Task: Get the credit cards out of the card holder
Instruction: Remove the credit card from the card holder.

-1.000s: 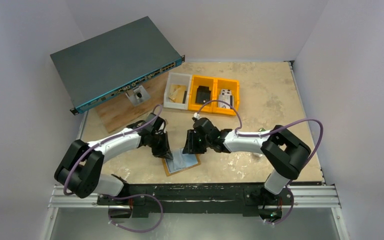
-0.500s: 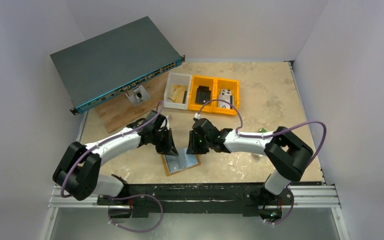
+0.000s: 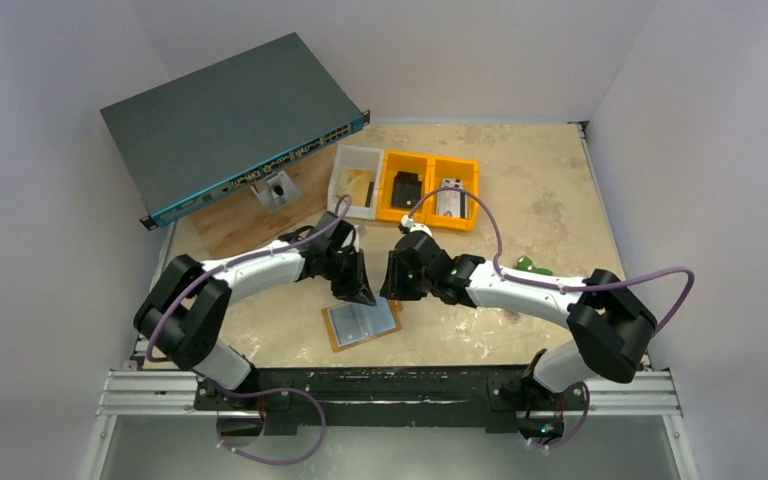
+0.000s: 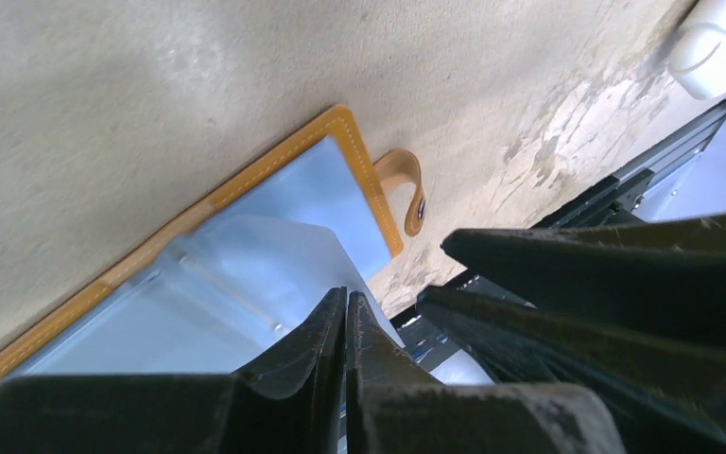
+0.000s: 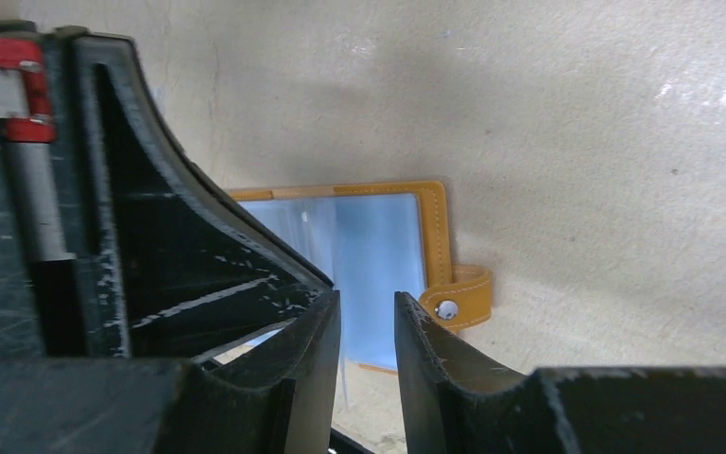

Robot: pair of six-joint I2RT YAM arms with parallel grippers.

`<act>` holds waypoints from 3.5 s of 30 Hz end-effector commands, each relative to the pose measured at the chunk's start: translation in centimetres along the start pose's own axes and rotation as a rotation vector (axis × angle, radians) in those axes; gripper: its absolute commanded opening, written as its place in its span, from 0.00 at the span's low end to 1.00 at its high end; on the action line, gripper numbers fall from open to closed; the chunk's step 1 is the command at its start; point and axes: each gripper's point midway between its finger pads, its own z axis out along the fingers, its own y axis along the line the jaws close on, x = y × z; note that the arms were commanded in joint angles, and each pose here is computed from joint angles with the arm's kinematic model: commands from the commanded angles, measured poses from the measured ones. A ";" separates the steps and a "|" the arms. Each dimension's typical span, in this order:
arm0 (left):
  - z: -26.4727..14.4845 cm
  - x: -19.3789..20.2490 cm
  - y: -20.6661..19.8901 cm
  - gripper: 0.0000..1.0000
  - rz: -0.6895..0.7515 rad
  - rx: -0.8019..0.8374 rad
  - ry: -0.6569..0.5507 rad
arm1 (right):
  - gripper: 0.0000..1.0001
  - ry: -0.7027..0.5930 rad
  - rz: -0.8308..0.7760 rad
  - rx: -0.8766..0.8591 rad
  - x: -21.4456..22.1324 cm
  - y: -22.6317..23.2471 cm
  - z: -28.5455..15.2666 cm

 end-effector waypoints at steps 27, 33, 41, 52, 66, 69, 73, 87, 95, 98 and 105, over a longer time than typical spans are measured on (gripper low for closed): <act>-1.2 -1.0 -0.2 0.10 0.043 -0.115 -0.044 | 0.30 -0.057 -0.102 -0.037 -1.2 2.7 -1.5; -3.9 -1.3 3.5 0.15 -0.059 -0.182 -0.134 | 0.38 0.014 -0.206 -0.033 1.3 4.7 0.0; -6.9 -0.8 7.9 0.25 -0.152 -0.259 -0.218 | 0.49 0.111 -0.302 0.007 3.9 5.9 3.1; -6.8 0.4 9.6 0.28 -0.198 -0.270 -0.213 | 0.50 0.153 -0.358 0.063 5.0 6.1 5.0; -5.4 1.2 9.4 0.29 -0.174 -0.224 -0.144 | 0.36 0.259 -0.325 0.125 8.1 3.6 6.9; -5.2 1.3 9.2 0.28 -0.167 -0.205 -0.128 | 0.26 0.280 -0.284 0.101 8.6 3.1 7.1; -4.9 1.4 8.8 0.26 -0.157 -0.183 -0.114 | 0.16 0.302 -0.233 0.065 8.6 2.2 7.4; -2.3 2.0 6.9 0.22 -0.099 -0.148 -0.032 | 0.10 0.351 -0.111 -0.056 9.1 0.6 7.9; -1.4 2.1 7.0 0.20 -0.108 -0.163 -0.017 | 0.10 0.340 -0.090 -0.066 8.9 0.3 7.6; -1.5 1.9 6.6 0.07 -0.107 -0.153 -0.026 | 0.12 0.312 -0.091 -0.082 8.0 0.9 7.1; -3.0 0.9 5.1 0.00 -0.067 -0.135 -0.064 | 0.29 0.217 -0.098 -0.130 4.6 3.6 4.8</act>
